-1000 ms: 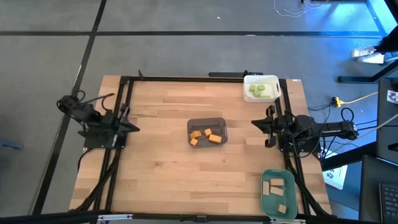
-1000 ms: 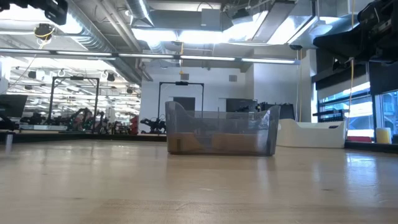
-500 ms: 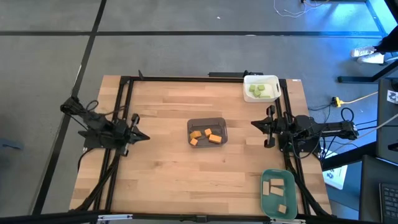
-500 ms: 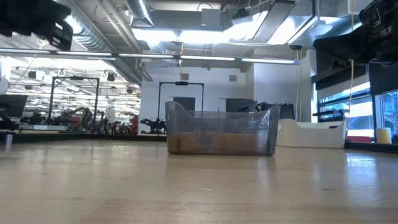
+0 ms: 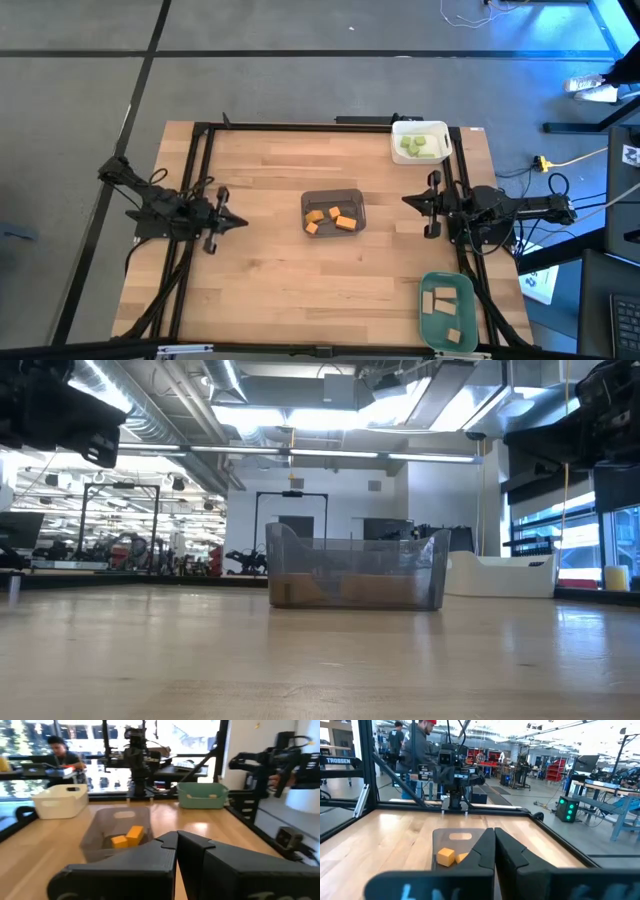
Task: Sort & place blocks by color
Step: Return to Home Position
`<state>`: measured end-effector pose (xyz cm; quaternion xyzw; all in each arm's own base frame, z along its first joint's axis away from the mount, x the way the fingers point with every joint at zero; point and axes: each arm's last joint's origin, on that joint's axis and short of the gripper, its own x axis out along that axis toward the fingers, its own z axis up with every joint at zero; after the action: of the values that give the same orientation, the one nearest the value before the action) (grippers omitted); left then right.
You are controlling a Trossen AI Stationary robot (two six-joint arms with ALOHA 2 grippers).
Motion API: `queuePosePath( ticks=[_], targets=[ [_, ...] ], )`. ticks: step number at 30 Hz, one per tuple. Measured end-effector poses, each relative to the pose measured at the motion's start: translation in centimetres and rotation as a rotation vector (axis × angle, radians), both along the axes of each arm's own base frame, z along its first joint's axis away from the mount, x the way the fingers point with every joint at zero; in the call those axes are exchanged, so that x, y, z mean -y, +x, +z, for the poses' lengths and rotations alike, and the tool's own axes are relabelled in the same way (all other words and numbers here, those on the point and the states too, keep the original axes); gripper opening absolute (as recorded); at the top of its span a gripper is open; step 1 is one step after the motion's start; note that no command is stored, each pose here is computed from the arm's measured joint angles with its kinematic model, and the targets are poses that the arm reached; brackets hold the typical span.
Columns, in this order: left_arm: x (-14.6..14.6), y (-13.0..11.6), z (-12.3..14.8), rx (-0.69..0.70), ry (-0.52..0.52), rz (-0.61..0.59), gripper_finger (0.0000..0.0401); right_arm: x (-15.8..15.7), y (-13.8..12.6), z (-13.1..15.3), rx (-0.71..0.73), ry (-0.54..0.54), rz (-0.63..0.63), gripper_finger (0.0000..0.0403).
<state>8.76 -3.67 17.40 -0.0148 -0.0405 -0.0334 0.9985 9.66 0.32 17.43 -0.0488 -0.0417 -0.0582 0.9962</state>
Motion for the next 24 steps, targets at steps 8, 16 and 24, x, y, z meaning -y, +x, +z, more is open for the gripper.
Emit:
queuePosePath(
  ticks=[8,16,24],
  targets=[
    [-0.4,0.01,-0.12,-0.015,-0.006,0.139,0.0011,0.0,0.02,-0.3,-0.031,-0.001,-0.001,0.0],
    [-0.44,0.0,-0.12,-0.018,0.068,0.158,0.0002,0.0,0.02,-0.29,-0.03,-0.001,-0.001,0.0],
    [-0.44,0.0,-0.14,-0.02,0.097,0.159,0.0013,0.0,0.02,-0.29,-0.03,-0.001,-0.001,0.0001]
  ],
)
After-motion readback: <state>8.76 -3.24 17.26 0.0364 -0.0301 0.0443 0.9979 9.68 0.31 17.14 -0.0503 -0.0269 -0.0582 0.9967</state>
